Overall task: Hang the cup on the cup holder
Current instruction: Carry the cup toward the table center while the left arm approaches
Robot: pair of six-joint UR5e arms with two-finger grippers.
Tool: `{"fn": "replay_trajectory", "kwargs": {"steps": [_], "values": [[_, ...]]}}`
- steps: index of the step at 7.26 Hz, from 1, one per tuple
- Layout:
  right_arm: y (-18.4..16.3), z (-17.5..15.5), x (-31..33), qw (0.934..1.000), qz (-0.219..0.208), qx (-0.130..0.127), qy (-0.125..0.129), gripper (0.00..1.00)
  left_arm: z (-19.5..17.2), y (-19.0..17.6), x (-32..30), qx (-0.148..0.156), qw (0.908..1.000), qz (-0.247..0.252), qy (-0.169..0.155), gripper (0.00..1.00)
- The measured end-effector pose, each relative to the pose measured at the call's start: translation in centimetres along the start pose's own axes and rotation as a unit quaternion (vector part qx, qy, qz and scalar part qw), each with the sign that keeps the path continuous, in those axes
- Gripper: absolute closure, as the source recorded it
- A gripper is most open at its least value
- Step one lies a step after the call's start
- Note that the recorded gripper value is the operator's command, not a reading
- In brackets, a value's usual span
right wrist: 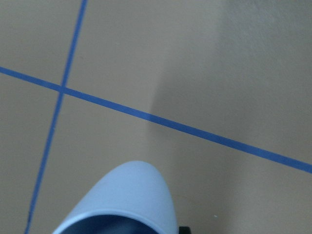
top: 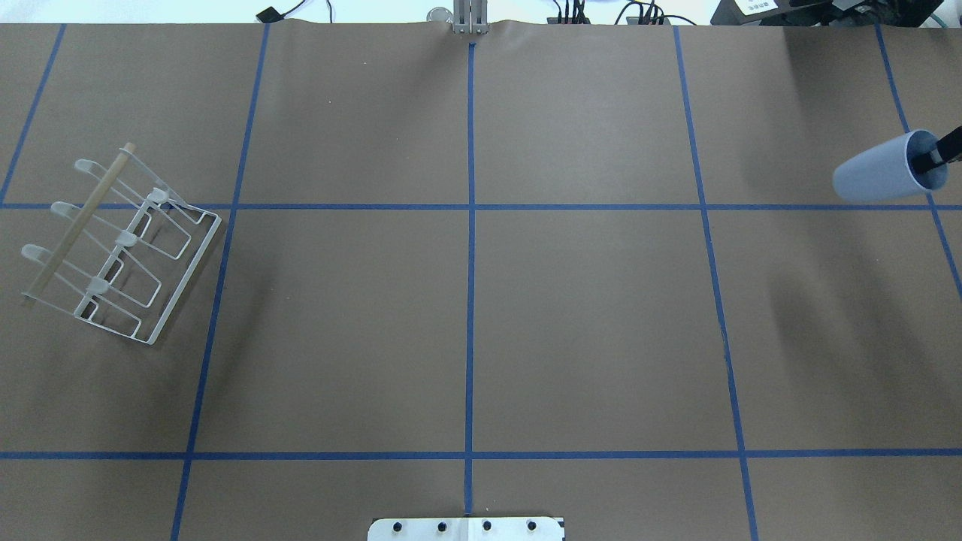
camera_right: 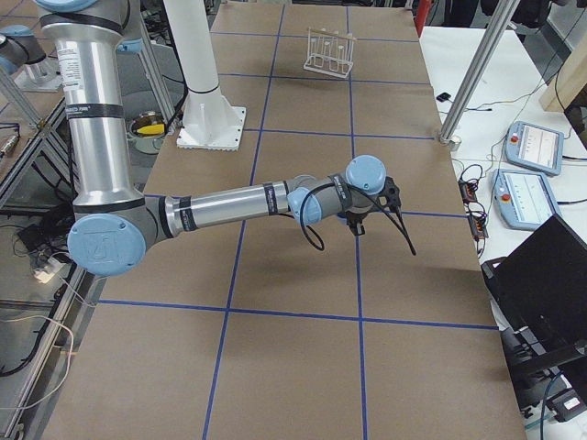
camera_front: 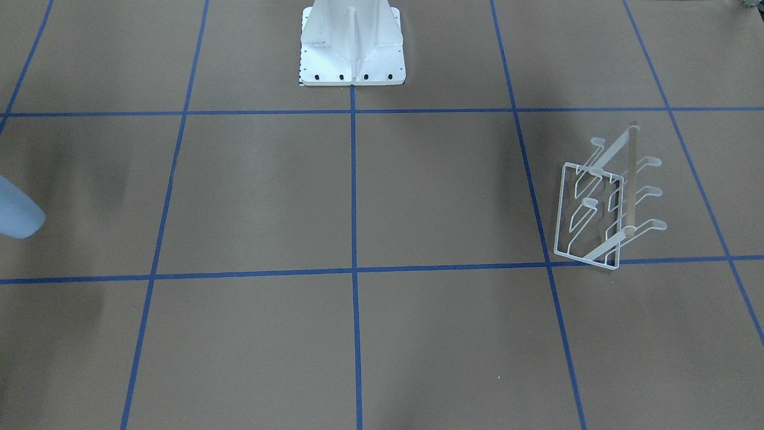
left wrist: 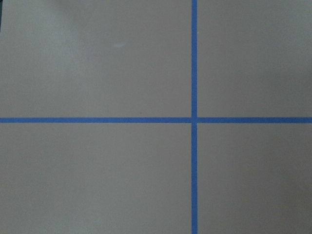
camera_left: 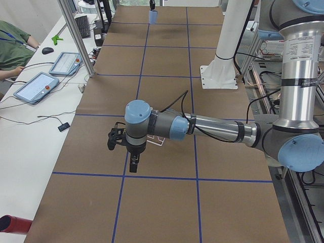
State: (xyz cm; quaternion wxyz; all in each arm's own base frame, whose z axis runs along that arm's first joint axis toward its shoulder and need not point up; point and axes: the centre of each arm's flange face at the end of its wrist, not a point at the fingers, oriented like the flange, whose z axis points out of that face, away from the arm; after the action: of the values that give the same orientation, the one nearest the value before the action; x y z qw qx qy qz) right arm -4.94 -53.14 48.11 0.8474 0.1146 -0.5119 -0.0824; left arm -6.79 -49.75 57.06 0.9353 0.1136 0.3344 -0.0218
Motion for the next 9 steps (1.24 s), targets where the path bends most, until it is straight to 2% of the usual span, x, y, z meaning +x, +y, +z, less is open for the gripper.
{"fn": "replay_trajectory", "kwargs": {"steps": [2, 3, 4, 5, 7, 9], "values": [[-0.1, -1.4, -5.9, 0.9948, 0.053, 0.073, -0.049, 1.0, -1.5, -1.4, 2.5, 0.086, 0.9959, -0.011, 0.025, 0.02], [0.4, -1.1, -8.3, 0.9888, 0.077, 0.097, -0.083, 1.0, -2.5, -1.5, 3.7, 0.126, 0.9905, -0.019, 0.051, 0.02], [1.0, -0.6, -10.3, 0.9825, 0.094, 0.11, -0.117, 1.0, -3.5, -1.2, 4.8, 0.156, 0.983, -0.038, 0.09, 0.02], [1.7, -0.2, -11.9, 0.9771, 0.104, 0.115, -0.145, 1.0, -4.6, -0.8, 6.2, 0.179, 0.9709, -0.073, 0.142, 0.02], [3.1, 0.1, -14.2, 0.9646, 0.132, 0.113, -0.199, 1.0, -6.4, 0.6, 10.0, 0.201, 0.9328, -0.146, 0.261, 0.02], [4.6, 0.2, -15.9, 0.9512, 0.148, 0.105, -0.25, 1.0, -6.9, 1.8, 14.8, 0.179, 0.8972, -0.181, 0.361, 0.02]]}}
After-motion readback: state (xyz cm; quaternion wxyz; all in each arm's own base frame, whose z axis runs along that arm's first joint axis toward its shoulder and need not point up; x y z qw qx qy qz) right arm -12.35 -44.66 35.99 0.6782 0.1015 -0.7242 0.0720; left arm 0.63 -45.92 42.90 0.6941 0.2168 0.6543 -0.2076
